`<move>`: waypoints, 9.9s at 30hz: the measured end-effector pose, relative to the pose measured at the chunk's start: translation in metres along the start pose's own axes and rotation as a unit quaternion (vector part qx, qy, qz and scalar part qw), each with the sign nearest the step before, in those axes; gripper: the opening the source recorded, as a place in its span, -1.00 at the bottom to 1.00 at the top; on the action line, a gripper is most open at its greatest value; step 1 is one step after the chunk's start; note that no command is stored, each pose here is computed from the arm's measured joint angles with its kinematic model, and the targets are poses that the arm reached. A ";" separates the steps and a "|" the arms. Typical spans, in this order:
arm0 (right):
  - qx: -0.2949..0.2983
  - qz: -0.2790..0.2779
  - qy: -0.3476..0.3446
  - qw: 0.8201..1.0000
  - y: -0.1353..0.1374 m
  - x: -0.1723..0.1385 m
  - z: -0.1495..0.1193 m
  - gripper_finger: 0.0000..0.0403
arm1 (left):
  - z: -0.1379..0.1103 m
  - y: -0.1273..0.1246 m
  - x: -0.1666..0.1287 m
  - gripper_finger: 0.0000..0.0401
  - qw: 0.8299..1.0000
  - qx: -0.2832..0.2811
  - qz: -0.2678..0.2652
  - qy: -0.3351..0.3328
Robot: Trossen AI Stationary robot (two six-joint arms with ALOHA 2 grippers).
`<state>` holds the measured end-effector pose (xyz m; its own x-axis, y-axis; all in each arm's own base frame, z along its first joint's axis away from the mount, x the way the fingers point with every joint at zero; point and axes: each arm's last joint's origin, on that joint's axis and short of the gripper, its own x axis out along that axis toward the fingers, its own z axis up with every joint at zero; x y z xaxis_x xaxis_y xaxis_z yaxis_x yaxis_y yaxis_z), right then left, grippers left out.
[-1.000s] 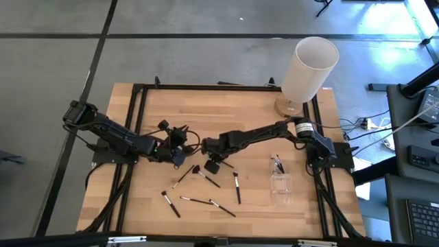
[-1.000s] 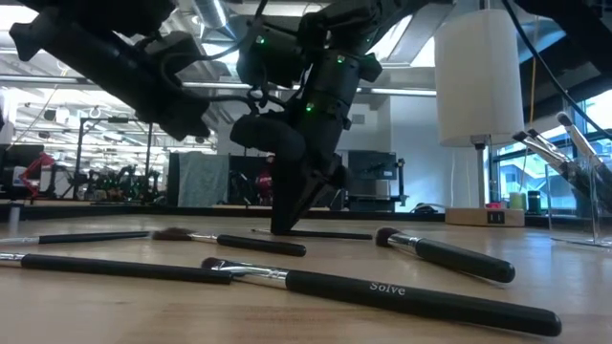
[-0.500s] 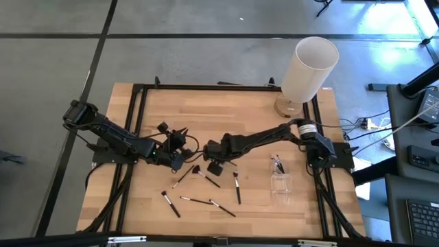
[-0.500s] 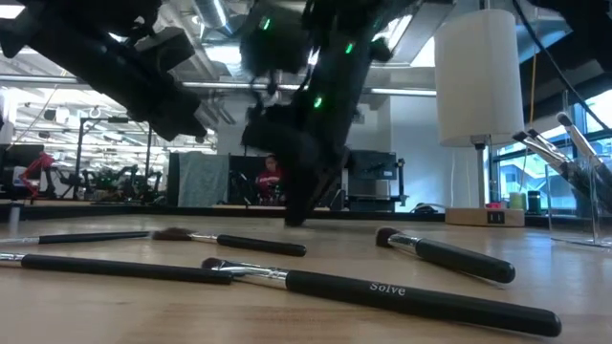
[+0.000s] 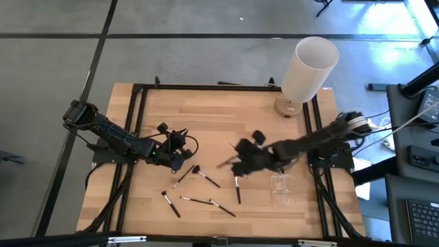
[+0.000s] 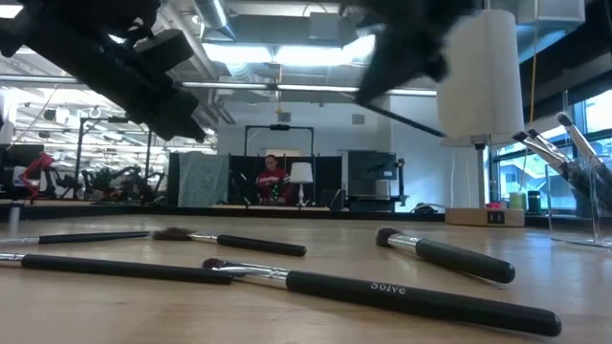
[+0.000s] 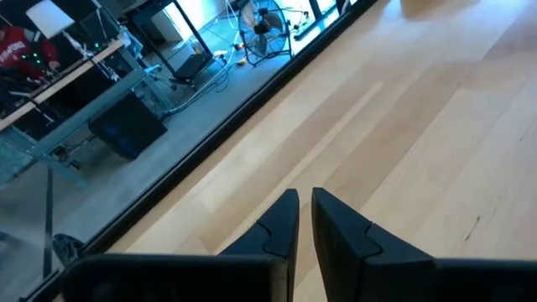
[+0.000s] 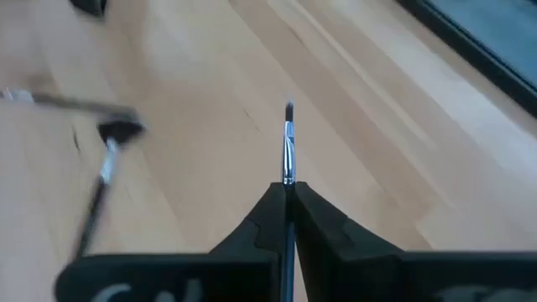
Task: Put items in baskets/containers
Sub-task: Put the right liner brush into the middle section of the transparent organizer, then put the right powder brush into the middle section of the transparent organizer, then put the powder brush into the middle section of the transparent organizer
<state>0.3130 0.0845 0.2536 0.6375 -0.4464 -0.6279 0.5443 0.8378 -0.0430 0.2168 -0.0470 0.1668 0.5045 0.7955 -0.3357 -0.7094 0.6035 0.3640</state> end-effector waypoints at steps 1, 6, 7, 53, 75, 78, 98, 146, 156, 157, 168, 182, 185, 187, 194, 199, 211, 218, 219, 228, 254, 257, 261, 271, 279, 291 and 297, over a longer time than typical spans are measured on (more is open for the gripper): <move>-0.003 0.002 -0.006 1.000 -0.004 -0.008 -0.008 -0.90 | 0.000 0.000 0.000 -0.85 1.000 -0.002 0.001 0.000; 0.011 0.031 -0.049 0.998 -0.025 -0.049 -0.035 -0.89 | 0.001 0.001 0.000 -0.85 1.000 -0.003 0.009 -0.005; 0.009 0.036 -0.053 0.998 -0.028 -0.054 -0.042 -0.88 | 0.001 0.001 0.001 -0.85 1.000 -0.004 0.009 -0.005; 0.006 0.248 -0.134 0.959 -0.059 -0.108 -0.185 -0.75 | 0.004 0.000 0.005 -0.84 1.000 -0.029 -0.004 0.002; 0.104 0.237 -0.187 0.948 -0.044 -0.138 -0.113 -0.56 | 0.005 0.003 0.011 -0.84 0.999 -0.036 0.004 0.009; 0.141 0.222 -0.203 0.943 -0.042 -0.142 -0.084 -0.56 | 0.005 0.003 0.013 -0.84 0.999 -0.045 0.001 0.016; 0.193 0.174 0.168 0.951 0.027 -0.013 0.003 -0.56 | 0.014 -0.013 0.012 -0.84 0.974 0.036 -0.221 0.045; 0.190 -0.008 0.399 0.897 0.076 0.078 -0.018 -0.26 | 0.027 -0.029 -0.014 -0.75 0.955 0.060 -0.287 -0.052; 0.178 -0.014 0.421 0.889 0.086 0.088 -0.036 -0.23 | 0.024 -0.028 -0.013 -0.63 0.957 0.063 -0.281 -0.037; 0.177 -0.015 0.422 0.889 0.087 0.089 -0.038 -0.27 | 0.024 -0.028 -0.013 -0.63 0.957 0.063 -0.281 -0.037; 0.116 0.009 0.435 0.893 0.087 0.094 -0.042 -0.73 | 0.024 -0.028 -0.013 -0.63 0.957 0.062 -0.280 -0.036; 0.069 -0.001 0.189 0.980 0.061 -0.010 0.025 -0.71 | 0.022 -0.028 -0.013 -0.62 0.957 0.058 -0.284 -0.029; 0.054 -0.002 0.140 0.989 0.055 -0.048 0.029 -0.73 | 0.022 -0.028 -0.013 -0.62 0.957 0.058 -0.284 -0.028; 0.048 0.005 0.131 0.990 0.051 -0.072 0.027 -0.72 | 0.022 -0.028 -0.013 -0.62 0.957 0.058 -0.284 -0.028; 0.030 -0.004 0.156 0.987 0.035 -0.135 0.004 -0.69 | 0.023 -0.028 -0.013 -0.62 0.957 0.056 -0.284 -0.030; 0.030 -0.041 0.139 0.989 0.034 -0.156 -0.024 -0.71 | 0.023 -0.028 -0.013 -0.62 0.957 0.056 -0.284 -0.030; 0.024 -0.107 0.107 0.988 0.028 -0.127 -0.105 -0.69 | 0.023 -0.028 -0.013 -0.62 0.957 0.055 -0.285 -0.030; 0.025 -0.093 0.098 0.991 0.029 -0.119 -0.120 -0.70 | 0.023 -0.028 -0.013 -0.62 0.957 0.055 -0.283 -0.031; 0.025 -0.089 0.093 0.991 0.030 -0.121 -0.119 -0.70 | 0.023 -0.028 -0.013 -0.62 0.957 0.054 -0.283 -0.031; 0.041 -0.038 0.079 0.995 0.043 -0.147 -0.103 -0.70 | 0.023 -0.028 -0.013 -0.62 0.957 0.054 -0.283 -0.031; 0.016 -0.092 0.092 0.991 0.025 -0.120 -0.141 -0.47 | 0.023 -0.028 -0.013 -0.62 0.958 0.054 -0.281 -0.032; 0.016 -0.092 0.092 0.991 0.026 -0.125 -0.134 -0.32 | 0.023 -0.028 -0.013 -0.62 0.958 0.053 -0.281 -0.032; 0.025 -0.092 0.082 0.992 0.029 -0.131 -0.118 -0.14 | 0.023 -0.028 -0.013 -0.62 0.958 0.054 -0.281 -0.032; 0.036 -0.064 -0.045 0.996 0.044 -0.113 -0.044 -0.04 | 0.025 -0.025 -0.007 -0.62 0.962 0.047 -0.268 -0.029; 0.004 0.063 0.043 0.997 0.043 -0.023 -0.013 -0.04 | 0.026 -0.022 0.004 -0.69 0.959 0.031 -0.280 -0.012; -0.005 0.172 -0.047 0.984 0.012 0.033 0.037 -0.04 | 0.000 -0.047 0.010 -0.77 0.949 0.052 -0.307 0.042; 0.023 0.124 -0.057 0.990 -0.014 0.051 0.051 -0.04 | -0.007 -0.057 0.012 -0.76 0.943 0.023 -0.328 0.060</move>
<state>0.3658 0.0337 0.2615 0.8108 -0.2630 -0.5229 0.3857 0.9121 0.1392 0.2595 -0.0721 0.1358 0.7662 0.2402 -0.5960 -0.2407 0.9673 0.0805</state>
